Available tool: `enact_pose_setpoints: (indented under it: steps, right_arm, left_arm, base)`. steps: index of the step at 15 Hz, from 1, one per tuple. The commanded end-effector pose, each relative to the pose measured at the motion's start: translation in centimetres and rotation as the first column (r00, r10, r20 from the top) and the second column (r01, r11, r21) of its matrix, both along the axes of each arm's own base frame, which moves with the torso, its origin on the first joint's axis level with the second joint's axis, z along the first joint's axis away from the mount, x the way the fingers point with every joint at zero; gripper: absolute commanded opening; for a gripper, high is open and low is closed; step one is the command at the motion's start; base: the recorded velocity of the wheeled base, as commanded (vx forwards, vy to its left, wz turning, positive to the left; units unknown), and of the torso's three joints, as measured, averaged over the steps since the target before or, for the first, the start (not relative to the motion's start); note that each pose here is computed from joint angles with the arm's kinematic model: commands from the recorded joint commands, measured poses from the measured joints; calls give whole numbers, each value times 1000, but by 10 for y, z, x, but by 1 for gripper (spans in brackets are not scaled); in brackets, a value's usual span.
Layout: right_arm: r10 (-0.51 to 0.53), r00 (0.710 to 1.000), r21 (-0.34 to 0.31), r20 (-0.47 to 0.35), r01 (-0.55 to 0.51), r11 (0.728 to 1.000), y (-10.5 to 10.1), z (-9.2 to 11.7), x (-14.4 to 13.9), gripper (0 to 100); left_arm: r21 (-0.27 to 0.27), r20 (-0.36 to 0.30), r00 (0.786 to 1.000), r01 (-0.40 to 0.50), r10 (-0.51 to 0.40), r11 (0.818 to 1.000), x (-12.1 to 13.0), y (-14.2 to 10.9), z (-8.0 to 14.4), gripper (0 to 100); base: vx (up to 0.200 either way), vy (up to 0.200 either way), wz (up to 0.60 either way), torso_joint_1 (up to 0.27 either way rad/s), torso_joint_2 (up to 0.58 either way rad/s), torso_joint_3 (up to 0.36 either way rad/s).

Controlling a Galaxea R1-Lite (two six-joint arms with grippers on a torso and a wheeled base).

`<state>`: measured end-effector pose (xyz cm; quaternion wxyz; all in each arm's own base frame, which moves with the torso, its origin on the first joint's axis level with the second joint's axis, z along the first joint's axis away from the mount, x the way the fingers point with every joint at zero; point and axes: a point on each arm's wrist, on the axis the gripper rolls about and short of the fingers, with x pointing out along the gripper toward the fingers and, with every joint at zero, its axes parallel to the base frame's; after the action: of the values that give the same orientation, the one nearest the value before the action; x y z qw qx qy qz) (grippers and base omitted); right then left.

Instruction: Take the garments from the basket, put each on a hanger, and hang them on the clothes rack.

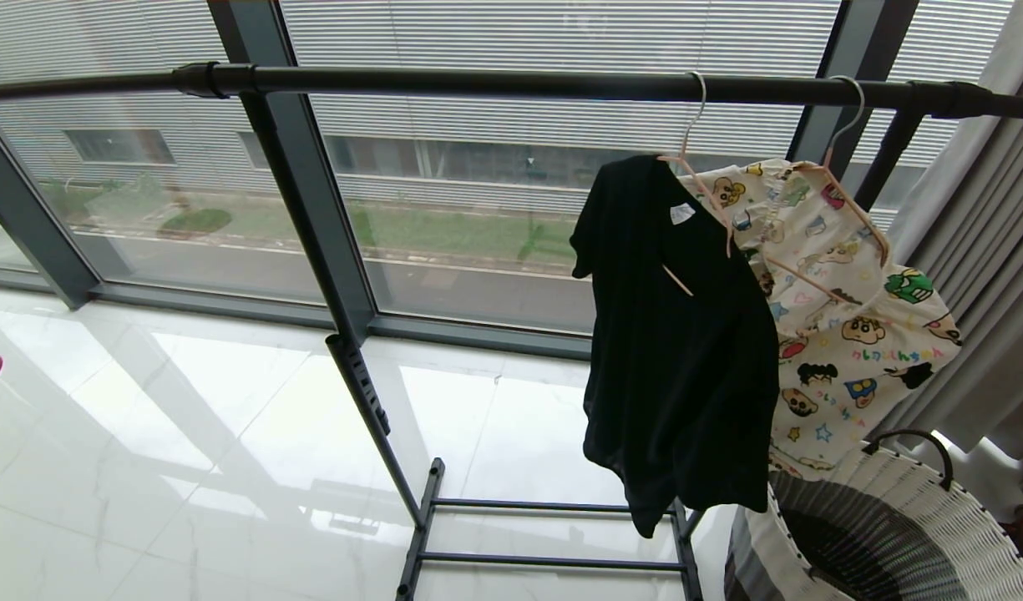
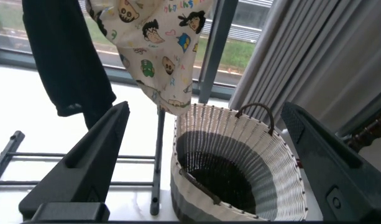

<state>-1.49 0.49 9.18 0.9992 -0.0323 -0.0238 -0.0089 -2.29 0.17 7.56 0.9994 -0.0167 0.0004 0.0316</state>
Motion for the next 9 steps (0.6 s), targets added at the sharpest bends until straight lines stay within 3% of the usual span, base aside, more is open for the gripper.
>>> enact_pose_setpoints:
  steps: [1, 9]
  right_arm:
    - [1, 1000, -1, -4, -1, 1000, 0, 0, 0, 100]
    - [11, 1000, -6, -4, -12, 1000, 0, 0, 0, 100]
  left_arm:
    - [0, 0, 1000, -1, 1, 1000, 0, 0, 0, 100]
    - [0, 0, 1000, -1, 1, 1000, 0, 0, 0, 100]
  base:
    - [0, 0, 0, 0, 0, 0]
    - [0, 0, 0, 0, 0, 0]
